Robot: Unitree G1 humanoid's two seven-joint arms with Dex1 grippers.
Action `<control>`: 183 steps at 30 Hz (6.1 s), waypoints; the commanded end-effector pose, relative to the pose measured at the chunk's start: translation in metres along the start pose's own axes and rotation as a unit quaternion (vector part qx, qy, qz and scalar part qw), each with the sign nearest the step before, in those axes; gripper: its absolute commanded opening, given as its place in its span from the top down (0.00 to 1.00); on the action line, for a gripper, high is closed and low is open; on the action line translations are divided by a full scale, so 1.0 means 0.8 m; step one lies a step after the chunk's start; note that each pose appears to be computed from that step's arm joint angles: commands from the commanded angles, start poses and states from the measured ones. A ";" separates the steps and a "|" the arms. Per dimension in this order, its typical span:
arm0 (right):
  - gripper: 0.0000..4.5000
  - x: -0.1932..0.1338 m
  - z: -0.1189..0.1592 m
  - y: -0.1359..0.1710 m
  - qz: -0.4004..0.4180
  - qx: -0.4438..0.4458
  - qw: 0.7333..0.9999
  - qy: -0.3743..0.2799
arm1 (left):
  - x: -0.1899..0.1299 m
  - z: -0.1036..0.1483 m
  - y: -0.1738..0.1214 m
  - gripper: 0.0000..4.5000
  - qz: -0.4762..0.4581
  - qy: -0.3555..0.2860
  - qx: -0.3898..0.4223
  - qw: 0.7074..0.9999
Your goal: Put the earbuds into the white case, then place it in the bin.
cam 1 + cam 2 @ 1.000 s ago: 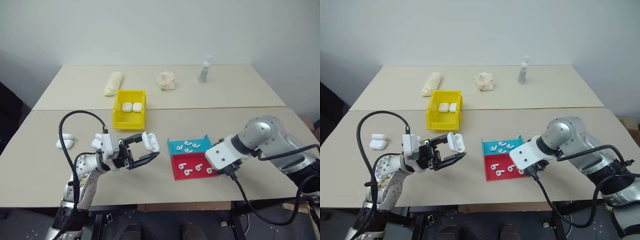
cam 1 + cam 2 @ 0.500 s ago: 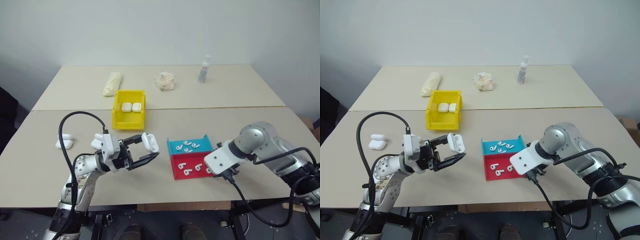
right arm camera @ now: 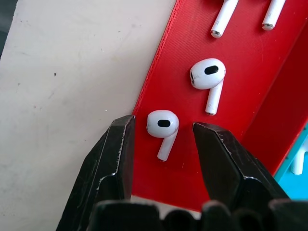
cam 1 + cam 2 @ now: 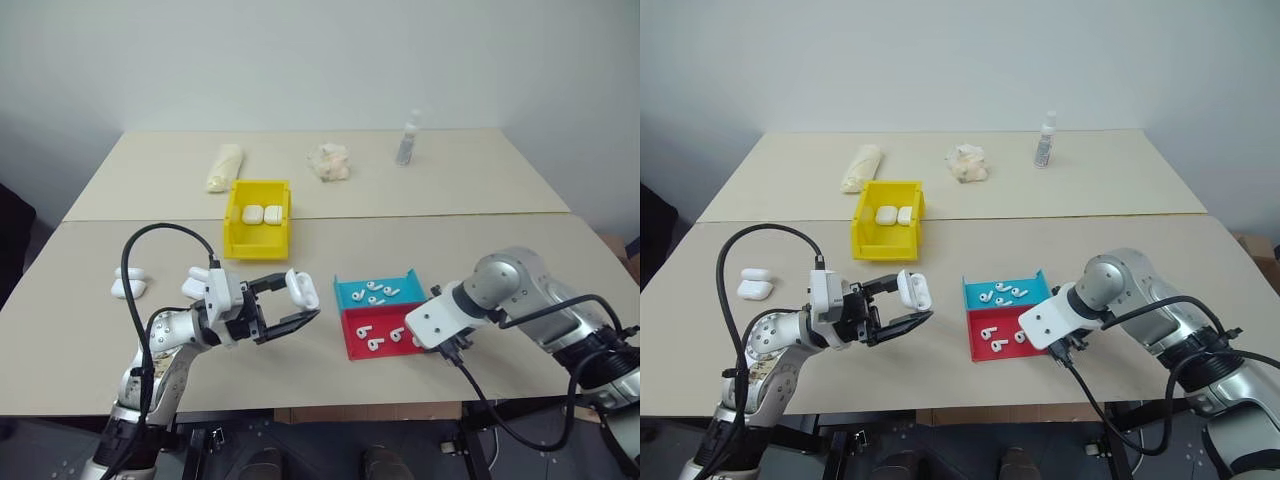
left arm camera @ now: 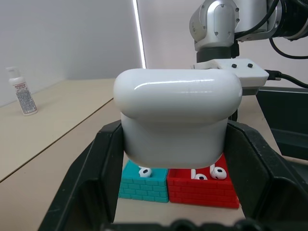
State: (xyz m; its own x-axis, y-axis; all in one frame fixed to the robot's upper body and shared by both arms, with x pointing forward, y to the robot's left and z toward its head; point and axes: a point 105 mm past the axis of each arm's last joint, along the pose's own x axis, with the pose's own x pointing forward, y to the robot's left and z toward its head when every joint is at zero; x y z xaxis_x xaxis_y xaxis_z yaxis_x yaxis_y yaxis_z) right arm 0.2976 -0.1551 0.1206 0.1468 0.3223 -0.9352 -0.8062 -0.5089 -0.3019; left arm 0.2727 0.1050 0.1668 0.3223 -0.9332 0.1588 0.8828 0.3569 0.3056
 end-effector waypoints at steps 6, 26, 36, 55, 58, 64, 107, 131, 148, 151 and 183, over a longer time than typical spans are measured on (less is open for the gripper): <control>0.62 -0.008 0.000 -0.002 -0.005 -0.017 1.000 0.007 | 0.001 0.010 -0.004 0.38 0.002 0.003 0.006 1.000; 0.62 -0.003 -0.005 -0.005 -0.012 -0.028 0.999 0.015 | 0.000 0.008 -0.003 0.38 0.008 0.009 0.007 1.000; 0.82 -0.004 -0.004 -0.006 -0.016 -0.031 0.999 0.015 | 0.002 0.008 -0.001 0.38 0.006 0.012 0.005 1.000; 0.86 -0.061 0.018 -0.039 -0.129 0.017 0.990 -0.046 | 0.008 0.023 -0.006 0.38 -0.007 -0.012 0.009 1.000; 0.86 -0.116 0.036 -0.058 -0.230 0.059 0.964 -0.119 | 0.014 0.041 -0.015 0.38 -0.024 -0.041 0.004 0.999; 0.86 -0.202 0.084 -0.062 -0.383 0.066 0.860 -0.331 | 0.026 0.067 -0.034 0.38 -0.086 -0.082 0.001 0.993; 0.70 -0.129 0.157 -0.049 -0.325 0.014 0.762 -0.559 | 0.053 0.090 -0.030 0.38 -0.153 -0.113 0.015 0.982; 0.52 -0.141 0.063 -0.084 -0.259 0.097 0.915 -0.293 | -0.020 0.020 0.015 0.38 -0.055 0.048 0.039 0.997; 0.52 -0.040 -0.017 -0.119 -0.067 0.031 0.997 0.026 | -0.025 -0.002 -0.011 0.38 -0.029 0.073 0.027 0.997; 0.52 -0.027 -0.023 -0.120 -0.057 0.039 0.997 0.031 | -0.025 -0.002 -0.014 0.38 -0.025 0.074 0.024 0.997; 0.52 0.000 -0.025 -0.122 -0.050 0.006 0.999 0.020 | -0.024 -0.005 -0.021 0.38 -0.021 0.084 0.023 0.996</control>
State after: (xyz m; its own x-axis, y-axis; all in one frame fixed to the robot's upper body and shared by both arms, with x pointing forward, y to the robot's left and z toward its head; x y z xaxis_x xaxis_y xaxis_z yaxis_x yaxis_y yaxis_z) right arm 0.3862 -0.1221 0.1422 0.2358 0.3339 -0.9126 -0.8062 -0.4572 -0.3756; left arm 0.2571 0.1215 0.1477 0.3593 -0.9328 -0.0287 0.8871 0.3319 0.3208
